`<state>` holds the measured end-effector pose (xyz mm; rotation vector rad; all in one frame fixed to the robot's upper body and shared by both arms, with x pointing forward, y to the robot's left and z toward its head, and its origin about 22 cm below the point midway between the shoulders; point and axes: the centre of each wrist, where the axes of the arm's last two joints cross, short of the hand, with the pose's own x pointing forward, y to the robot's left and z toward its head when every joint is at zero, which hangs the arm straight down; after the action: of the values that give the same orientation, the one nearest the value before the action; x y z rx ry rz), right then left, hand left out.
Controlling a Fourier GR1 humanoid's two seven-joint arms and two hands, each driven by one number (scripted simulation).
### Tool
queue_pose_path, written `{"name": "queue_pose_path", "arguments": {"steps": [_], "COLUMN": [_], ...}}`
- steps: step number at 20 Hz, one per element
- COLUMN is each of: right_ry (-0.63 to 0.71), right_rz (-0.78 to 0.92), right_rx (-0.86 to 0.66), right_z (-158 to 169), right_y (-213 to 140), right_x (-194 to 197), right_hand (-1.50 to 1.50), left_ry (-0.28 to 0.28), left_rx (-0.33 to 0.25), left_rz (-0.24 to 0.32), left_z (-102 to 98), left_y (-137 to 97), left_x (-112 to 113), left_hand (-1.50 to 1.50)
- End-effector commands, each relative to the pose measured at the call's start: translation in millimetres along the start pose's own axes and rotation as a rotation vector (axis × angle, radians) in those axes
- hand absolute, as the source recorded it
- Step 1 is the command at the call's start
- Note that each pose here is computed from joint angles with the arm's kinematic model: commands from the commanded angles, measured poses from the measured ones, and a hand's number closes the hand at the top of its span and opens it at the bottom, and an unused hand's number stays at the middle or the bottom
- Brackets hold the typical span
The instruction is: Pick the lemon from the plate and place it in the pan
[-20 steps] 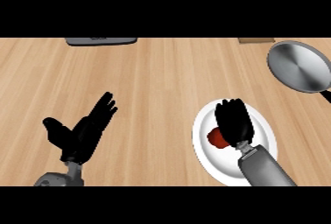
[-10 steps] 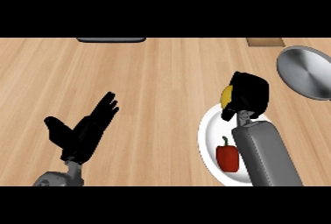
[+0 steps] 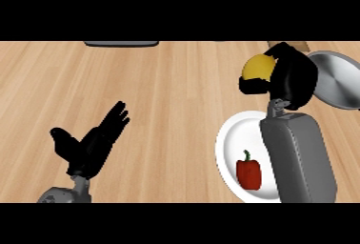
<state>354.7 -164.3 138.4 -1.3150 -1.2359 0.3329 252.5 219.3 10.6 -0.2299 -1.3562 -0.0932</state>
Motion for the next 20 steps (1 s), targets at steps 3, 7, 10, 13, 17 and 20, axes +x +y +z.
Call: {"name": "queue_pose_path", "arguments": {"steps": [3,7,10,13,17,20], "right_ry": [0.070,0.098,0.079,0.106,0.110,0.170], "right_rz": [-0.218,-0.214,-0.053,-0.023,-0.017,0.001], "right_rx": [-0.048,-0.076,-0.098,-0.164,-0.241,-0.345], "right_z": [-27,-50,-76,-115,-125,-141], "right_y": [-12,17,14,3,9,1], "right_x": [-36,-75,-90,-103,-152,-165], "right_hand": [1.50,1.50,1.50,1.50,1.50,1.50], "left_ry": [-0.002,-0.015,-0.008,-0.014,-0.010,-0.008], "left_rx": [0.015,0.006,-0.001,-0.032,-0.022,-0.031], "left_rz": [0.015,0.004,-0.009,-0.003,-0.023,-0.005], "left_z": [6,4,2,-4,5,-3], "left_y": [-6,16,-14,-1,-2,-6], "left_x": [-1,-1,-1,5,2,4], "left_hand": [0.00,0.00,0.00,0.00,0.00,0.00]}}
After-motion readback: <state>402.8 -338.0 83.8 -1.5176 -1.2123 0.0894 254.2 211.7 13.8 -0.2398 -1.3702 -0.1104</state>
